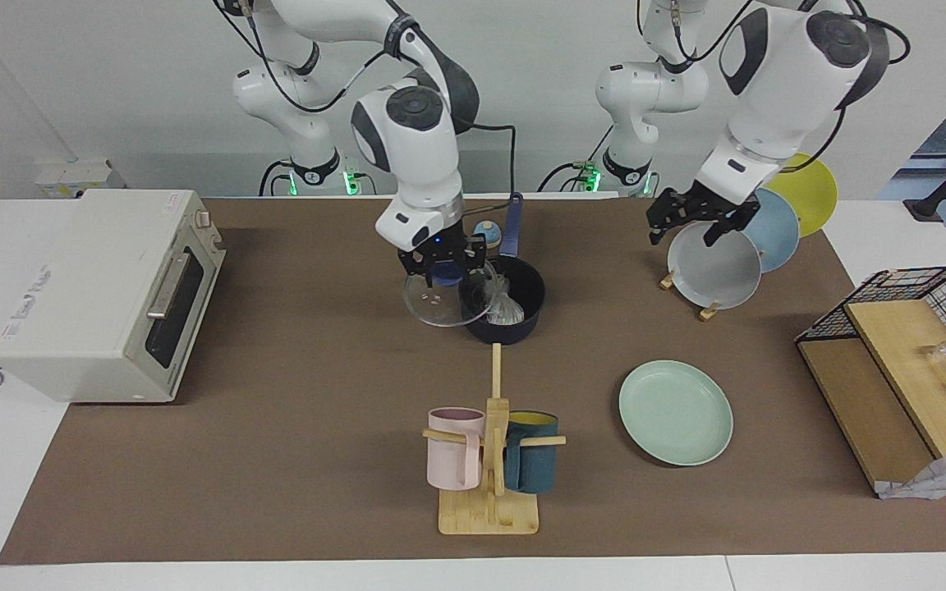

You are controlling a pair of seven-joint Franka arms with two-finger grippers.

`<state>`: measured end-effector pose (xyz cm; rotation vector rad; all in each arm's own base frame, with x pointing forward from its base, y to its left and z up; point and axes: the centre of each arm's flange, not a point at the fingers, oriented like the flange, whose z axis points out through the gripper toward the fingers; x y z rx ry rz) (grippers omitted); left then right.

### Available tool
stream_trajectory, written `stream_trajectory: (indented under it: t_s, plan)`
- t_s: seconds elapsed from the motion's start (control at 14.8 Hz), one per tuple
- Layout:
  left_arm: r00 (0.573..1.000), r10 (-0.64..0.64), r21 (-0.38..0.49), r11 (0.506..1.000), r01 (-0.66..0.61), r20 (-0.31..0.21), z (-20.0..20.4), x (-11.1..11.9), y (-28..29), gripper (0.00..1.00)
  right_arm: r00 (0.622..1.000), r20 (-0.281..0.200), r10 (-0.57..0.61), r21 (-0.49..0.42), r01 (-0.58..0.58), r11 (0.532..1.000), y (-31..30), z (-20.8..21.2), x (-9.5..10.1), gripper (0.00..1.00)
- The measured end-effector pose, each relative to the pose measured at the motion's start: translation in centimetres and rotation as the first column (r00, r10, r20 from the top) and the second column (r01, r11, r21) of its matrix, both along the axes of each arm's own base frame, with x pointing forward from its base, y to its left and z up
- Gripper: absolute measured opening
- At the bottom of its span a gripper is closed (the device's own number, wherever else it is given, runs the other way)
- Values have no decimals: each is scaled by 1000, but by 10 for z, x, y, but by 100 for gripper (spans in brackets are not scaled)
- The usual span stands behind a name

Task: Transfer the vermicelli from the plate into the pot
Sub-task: 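Withdraw the left gripper while the right gripper moves the lid over the pot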

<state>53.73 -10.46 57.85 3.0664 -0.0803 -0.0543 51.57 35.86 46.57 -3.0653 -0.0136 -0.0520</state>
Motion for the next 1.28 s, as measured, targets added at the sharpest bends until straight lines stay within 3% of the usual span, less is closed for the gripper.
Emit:
stream_trajectory:
  t_s: [0.34,0.88,1.28]
  plan:
    - [1000,2,46,999,-2,-5,-7,6,16,100,1000,-2,17,-65,-17,998,60,-31,-27,66]
    - [999,-2,83,997,6,-50,48,-2,21,100,1000,-26,1,-93,-3,996,83,-63,-32,66]
    - [998,1,92,996,5,-63,52,-15,24,100,1000,-21,2,-87,-4,996,87,-62,-33,66]
